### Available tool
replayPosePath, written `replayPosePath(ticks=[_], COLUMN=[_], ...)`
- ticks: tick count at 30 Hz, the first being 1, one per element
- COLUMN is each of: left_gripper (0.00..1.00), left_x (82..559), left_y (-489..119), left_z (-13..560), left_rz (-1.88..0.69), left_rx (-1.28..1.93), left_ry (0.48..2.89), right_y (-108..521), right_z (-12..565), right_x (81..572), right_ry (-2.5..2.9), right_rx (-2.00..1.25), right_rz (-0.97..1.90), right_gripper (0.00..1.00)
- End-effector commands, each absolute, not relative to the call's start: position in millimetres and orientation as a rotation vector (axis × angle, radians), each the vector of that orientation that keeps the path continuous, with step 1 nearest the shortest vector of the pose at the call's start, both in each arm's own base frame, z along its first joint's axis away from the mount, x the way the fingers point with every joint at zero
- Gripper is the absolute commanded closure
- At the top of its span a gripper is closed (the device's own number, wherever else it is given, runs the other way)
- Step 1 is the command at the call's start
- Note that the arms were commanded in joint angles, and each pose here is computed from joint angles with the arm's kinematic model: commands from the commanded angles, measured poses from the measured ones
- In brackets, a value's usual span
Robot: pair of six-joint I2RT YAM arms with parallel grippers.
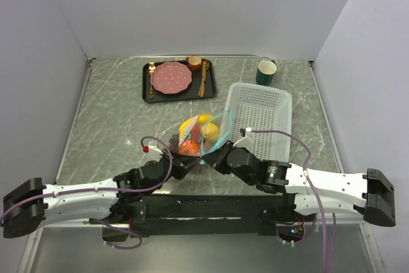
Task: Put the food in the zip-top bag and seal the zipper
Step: Zip the zipper food storage bag at the center of the board.
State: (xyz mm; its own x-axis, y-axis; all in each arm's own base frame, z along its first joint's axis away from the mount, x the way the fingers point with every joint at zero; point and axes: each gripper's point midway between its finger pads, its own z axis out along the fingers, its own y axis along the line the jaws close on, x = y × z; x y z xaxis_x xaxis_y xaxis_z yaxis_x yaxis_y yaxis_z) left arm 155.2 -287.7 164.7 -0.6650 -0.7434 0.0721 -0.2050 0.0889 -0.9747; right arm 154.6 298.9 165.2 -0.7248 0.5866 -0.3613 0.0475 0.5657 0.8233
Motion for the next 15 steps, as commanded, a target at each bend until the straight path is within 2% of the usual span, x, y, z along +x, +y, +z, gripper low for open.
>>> replayPosePath(ticks=[1,15], left_gripper=[0.99,0.99], left_x=[146.8,128.9], left_y=[-284.0,-281.7], left_z=[172.9,157.3], left_rz=[-1.646,-1.699], left_rx=[-0.894,-0.774], left_ry=[1.944,2.028], right_y=[287.0,276.5], right_z=[191.9,195.5], right_x=[163.7,172.3], right_ry=[2.072,2.076], right_rx=[0.564,0.595], right_rz=[1.132,1.066], right_gripper=[0.98,0.97])
